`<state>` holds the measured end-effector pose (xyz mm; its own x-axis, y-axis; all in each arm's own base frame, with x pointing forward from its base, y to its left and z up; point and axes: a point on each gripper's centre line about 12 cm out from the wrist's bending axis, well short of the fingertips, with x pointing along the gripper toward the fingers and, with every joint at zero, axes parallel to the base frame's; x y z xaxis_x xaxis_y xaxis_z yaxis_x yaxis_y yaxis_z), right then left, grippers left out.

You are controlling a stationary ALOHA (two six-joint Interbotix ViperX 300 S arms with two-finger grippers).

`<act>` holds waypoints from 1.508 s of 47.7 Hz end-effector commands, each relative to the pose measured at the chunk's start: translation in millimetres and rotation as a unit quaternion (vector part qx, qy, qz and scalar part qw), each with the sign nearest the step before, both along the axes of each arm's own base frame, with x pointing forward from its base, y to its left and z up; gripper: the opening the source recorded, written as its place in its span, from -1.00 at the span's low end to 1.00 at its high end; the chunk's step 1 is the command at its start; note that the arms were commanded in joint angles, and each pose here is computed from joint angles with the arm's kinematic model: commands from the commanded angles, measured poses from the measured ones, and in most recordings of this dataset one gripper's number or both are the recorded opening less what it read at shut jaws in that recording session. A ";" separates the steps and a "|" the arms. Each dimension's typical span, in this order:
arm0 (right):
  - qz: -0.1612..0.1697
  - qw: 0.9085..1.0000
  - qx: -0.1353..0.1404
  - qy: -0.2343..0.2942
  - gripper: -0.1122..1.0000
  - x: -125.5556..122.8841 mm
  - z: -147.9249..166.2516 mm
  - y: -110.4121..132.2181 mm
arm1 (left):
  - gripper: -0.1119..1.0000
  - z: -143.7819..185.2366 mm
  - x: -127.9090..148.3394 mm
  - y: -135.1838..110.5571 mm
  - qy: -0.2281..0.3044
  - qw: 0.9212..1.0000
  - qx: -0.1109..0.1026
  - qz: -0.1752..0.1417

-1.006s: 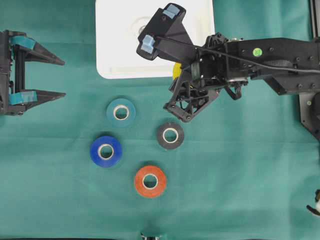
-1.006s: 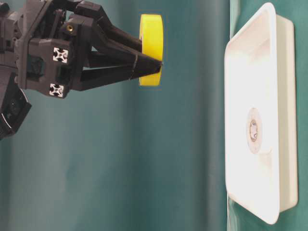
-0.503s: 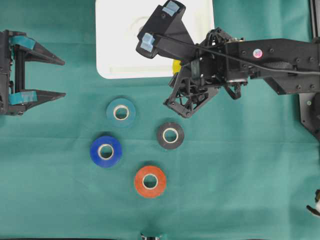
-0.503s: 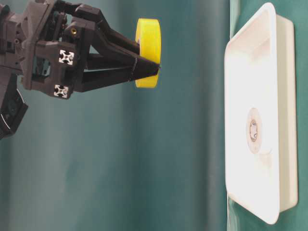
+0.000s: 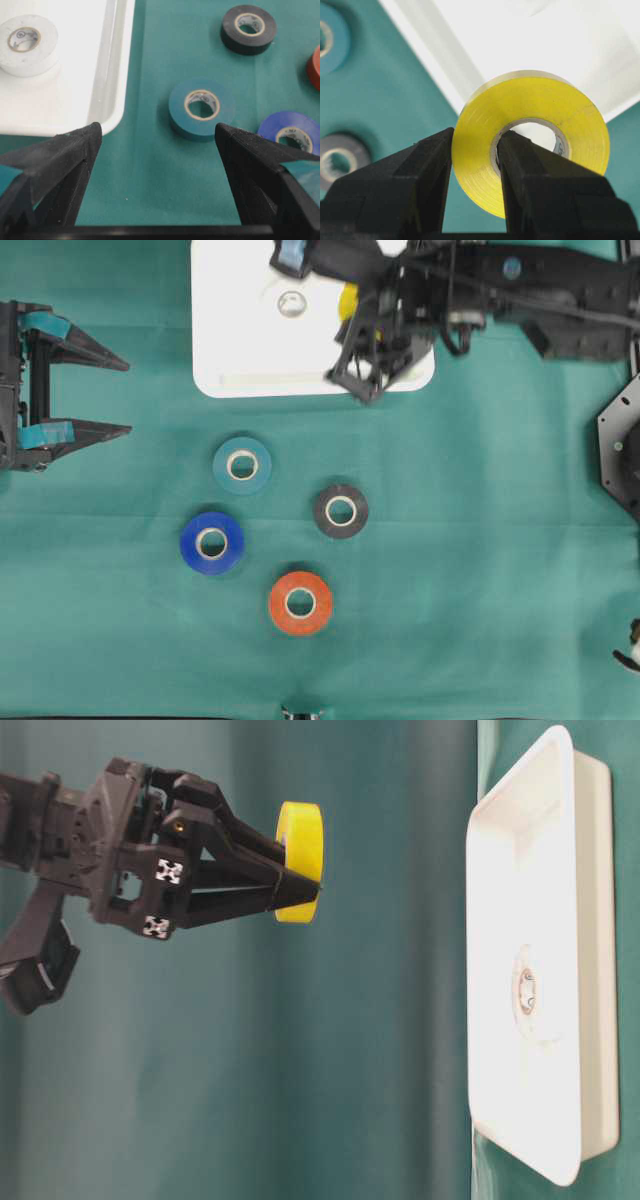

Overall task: Pick up the tape from a random location and place it into the white case.
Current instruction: 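Carry the yellow roll over the tray and lower it inside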

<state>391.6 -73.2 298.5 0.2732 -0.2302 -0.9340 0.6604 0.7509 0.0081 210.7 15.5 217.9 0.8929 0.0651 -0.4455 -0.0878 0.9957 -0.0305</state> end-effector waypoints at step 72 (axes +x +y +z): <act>-0.018 0.999 -0.010 -0.037 -0.30 -16.6 11.1 -66.1 | 0.94 7.2 3.7 0.9 -0.010 1.000 0.000 0.002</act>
<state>377.9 -140.6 295.6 0.2827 -0.2467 -0.9269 0.6879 0.7256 0.0167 210.8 15.5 217.6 0.8922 0.0652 -0.4469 -0.0873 0.9958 -0.0290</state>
